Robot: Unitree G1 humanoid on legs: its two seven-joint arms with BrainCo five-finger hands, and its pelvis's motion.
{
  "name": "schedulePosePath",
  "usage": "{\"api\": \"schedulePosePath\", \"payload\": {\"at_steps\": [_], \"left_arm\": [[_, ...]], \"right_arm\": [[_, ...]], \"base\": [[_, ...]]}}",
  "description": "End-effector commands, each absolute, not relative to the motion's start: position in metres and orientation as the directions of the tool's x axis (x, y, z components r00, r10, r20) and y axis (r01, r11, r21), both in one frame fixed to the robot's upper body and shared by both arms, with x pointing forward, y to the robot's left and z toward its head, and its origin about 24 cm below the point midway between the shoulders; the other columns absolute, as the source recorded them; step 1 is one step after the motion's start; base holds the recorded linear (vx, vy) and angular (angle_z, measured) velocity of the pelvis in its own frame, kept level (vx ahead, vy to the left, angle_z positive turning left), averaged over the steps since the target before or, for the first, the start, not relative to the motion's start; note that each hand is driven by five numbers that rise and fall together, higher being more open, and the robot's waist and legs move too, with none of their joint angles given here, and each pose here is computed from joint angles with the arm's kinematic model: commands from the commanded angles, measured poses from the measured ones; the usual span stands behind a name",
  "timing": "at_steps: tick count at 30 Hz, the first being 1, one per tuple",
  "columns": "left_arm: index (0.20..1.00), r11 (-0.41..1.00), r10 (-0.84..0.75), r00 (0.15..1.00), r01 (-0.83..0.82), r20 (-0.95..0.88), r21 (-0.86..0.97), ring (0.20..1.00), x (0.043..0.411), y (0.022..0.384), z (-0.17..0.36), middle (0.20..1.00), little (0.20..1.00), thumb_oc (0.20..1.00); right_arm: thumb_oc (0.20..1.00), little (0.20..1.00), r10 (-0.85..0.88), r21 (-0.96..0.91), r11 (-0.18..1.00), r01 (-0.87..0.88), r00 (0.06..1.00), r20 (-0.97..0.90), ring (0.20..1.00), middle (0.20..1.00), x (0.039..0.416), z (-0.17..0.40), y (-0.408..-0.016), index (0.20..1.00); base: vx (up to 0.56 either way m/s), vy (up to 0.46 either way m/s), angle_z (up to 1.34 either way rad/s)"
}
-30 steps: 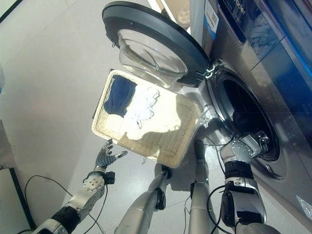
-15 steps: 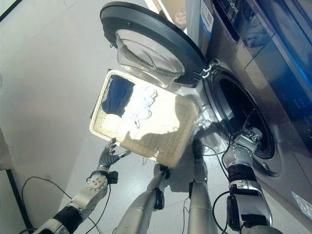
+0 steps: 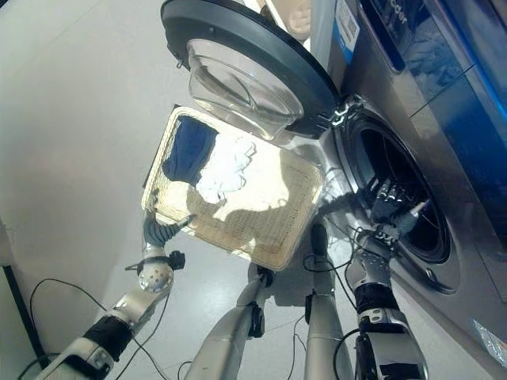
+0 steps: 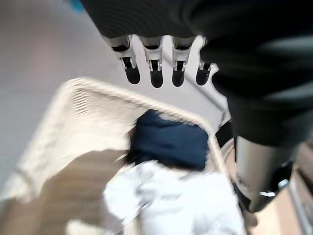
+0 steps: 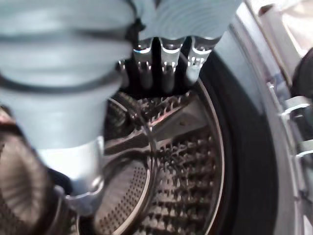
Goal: Put the clothes into the washing machine.
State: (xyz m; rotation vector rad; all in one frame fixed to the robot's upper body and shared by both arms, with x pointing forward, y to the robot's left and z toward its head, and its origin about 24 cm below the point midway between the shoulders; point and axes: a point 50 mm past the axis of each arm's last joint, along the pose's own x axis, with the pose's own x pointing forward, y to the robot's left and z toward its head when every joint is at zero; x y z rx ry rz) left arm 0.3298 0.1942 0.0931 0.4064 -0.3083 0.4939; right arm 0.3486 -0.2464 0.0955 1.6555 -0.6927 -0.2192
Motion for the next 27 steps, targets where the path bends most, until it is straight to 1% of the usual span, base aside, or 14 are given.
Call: {"api": "schedulePosePath", "payload": {"at_steps": [1, 3, 8, 12, 15, 18, 20, 21, 22, 27], "left_arm": [[1.000, 0.693, 0.442, 0.742, -0.639, 0.505, 0.333, 1.000, 0.332, 0.219, 0.114, 1.000, 1.000, 1.000], [1.000, 0.644, 0.456, 0.716, -0.676, 0.529, 0.359, 1.000, 0.336, 0.225, 0.118, 1.000, 1.000, 1.000], [1.000, 0.572, 0.441, 0.706, -0.697, 0.554, 0.432, 1.000, 0.346, 0.230, 0.127, 1.000, 1.000, 1.000], [1.000, 0.510, 0.429, 0.712, -0.699, 0.556, 0.501, 1.000, 0.355, 0.235, 0.135, 1.000, 1.000, 1.000], [1.000, 0.476, 0.430, 0.715, -0.699, 0.552, 0.534, 1.000, 0.359, 0.238, 0.141, 1.000, 1.000, 1.000], [1.000, 0.419, 0.470, 0.700, -0.713, 0.537, 0.563, 1.000, 0.363, 0.245, 0.142, 1.000, 1.000, 1.000], [1.000, 0.406, 0.480, 0.694, -0.718, 0.536, 0.566, 1.000, 0.364, 0.247, 0.142, 1.000, 1.000, 1.000], [1.000, 0.359, 0.517, 0.663, -0.743, 0.542, 0.565, 1.000, 0.364, 0.253, 0.144, 1.000, 1.000, 1.000], [1.000, 0.340, 0.531, 0.648, -0.753, 0.546, 0.563, 1.000, 0.364, 0.255, 0.146, 1.000, 1.000, 1.000], [1.000, 0.299, 0.569, 0.610, -0.779, 0.552, 0.551, 1.000, 0.364, 0.260, 0.151, 1.000, 1.000, 1.000]], "right_arm": [[1.000, 1.000, -0.571, 0.946, -0.025, -0.322, 0.782, 0.251, 1.000, 1.000, 0.343, 0.100, -0.254, 1.000], [1.000, 1.000, -0.567, 0.960, -0.051, -0.274, 0.800, 0.198, 1.000, 1.000, 0.339, 0.086, -0.247, 1.000], [1.000, 1.000, -0.543, 0.977, -0.066, -0.203, 0.829, 0.135, 1.000, 1.000, 0.332, 0.066, -0.241, 1.000], [1.000, 1.000, -0.509, 0.991, -0.028, -0.133, 0.855, 0.100, 1.000, 1.000, 0.330, 0.056, -0.244, 1.000], [1.000, 1.000, -0.478, 0.994, -0.027, -0.102, 0.875, 0.077, 1.000, 1.000, 0.331, 0.052, -0.240, 1.000], [1.000, 1.000, -0.393, 0.999, -0.005, -0.050, 0.919, 0.044, 1.000, 1.000, 0.329, 0.040, -0.224, 1.000], [1.000, 1.000, -0.375, 0.999, 0.008, -0.044, 0.926, 0.044, 1.000, 1.000, 0.328, 0.038, -0.220, 1.000], [1.000, 1.000, -0.302, 0.997, 0.075, -0.025, 0.952, 0.046, 1.000, 1.000, 0.326, 0.034, -0.206, 1.000], [1.000, 1.000, -0.269, 0.994, 0.110, -0.019, 0.962, 0.048, 1.000, 1.000, 0.324, 0.031, -0.198, 1.000], [1.000, 1.000, -0.059, 0.964, 0.265, -0.011, 0.998, 0.028, 1.000, 1.000, 0.316, 0.022, -0.155, 1.000]], "base": [[-0.01, 0.070, -0.02], [-0.01, 0.069, -0.03], [-0.01, 0.042, -0.16], [-0.01, 0.035, -0.05], [0.00, 0.027, -0.06], [-0.01, 0.032, -0.08], [-0.01, 0.013, -0.07], [0.00, 0.000, 0.00], [0.00, 0.000, 0.00], [-0.01, 0.005, -0.01]]}}
